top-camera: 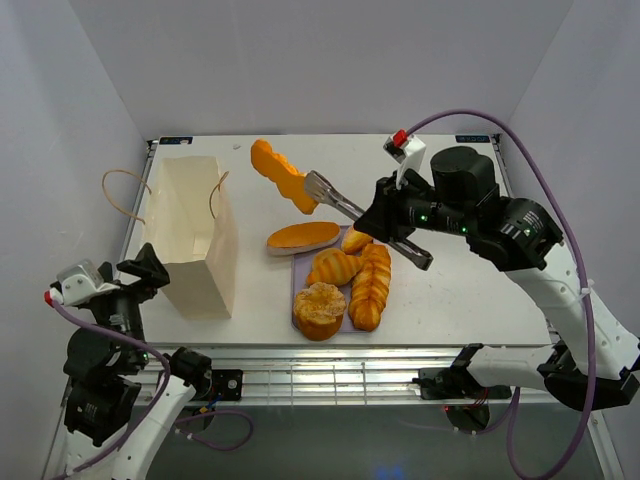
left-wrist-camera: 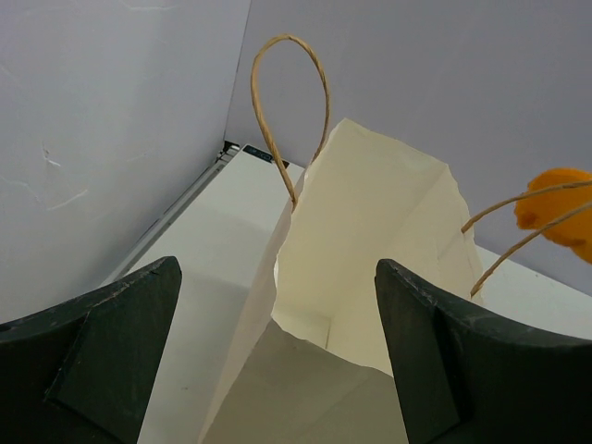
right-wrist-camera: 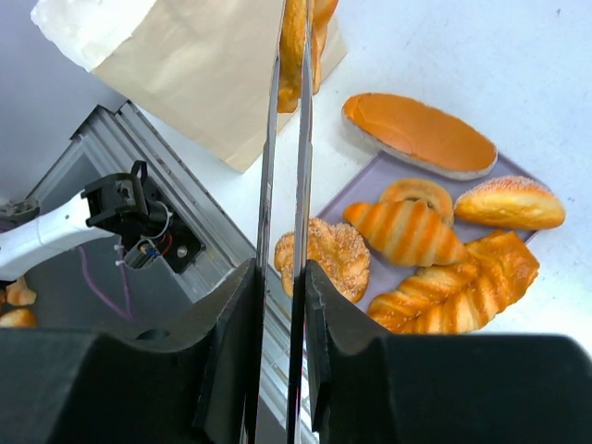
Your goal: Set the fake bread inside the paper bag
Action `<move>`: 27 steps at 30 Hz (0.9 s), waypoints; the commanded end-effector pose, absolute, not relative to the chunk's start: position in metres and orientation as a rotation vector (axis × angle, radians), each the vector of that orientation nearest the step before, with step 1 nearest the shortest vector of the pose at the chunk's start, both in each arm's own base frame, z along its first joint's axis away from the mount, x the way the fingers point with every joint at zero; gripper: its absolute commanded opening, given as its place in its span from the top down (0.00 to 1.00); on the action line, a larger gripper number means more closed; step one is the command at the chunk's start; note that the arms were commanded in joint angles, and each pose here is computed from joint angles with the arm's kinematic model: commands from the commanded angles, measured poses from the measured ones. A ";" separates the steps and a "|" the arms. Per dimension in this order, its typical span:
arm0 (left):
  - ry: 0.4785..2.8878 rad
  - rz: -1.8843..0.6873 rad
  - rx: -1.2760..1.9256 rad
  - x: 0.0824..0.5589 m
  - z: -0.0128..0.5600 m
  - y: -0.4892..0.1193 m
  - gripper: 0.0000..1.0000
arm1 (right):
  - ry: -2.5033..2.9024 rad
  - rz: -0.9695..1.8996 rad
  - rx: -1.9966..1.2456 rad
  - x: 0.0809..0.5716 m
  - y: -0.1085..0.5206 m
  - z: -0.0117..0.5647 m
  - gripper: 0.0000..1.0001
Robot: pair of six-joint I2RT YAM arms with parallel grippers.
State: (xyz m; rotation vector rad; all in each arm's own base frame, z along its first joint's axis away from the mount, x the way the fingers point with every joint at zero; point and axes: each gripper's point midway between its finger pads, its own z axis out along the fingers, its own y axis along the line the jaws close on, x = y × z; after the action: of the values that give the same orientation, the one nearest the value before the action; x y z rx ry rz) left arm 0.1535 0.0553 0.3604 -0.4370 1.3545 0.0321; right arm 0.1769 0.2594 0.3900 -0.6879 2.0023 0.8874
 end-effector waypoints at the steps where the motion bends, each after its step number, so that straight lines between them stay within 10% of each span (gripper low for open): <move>1: 1.371 -0.002 -0.405 0.159 0.352 0.046 0.04 | 1.825 0.906 -0.676 0.190 0.270 0.439 0.73; 27: 1.356 -0.070 -0.346 0.161 0.346 0.033 0.05 | 1.658 1.134 -0.883 0.178 0.346 0.492 0.71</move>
State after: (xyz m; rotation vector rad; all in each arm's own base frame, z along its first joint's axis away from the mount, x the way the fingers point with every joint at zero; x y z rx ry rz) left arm 0.1633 0.0350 0.3405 -0.3576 1.3786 -0.0443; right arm 0.1899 0.3328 0.4596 -0.8394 1.8110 1.0628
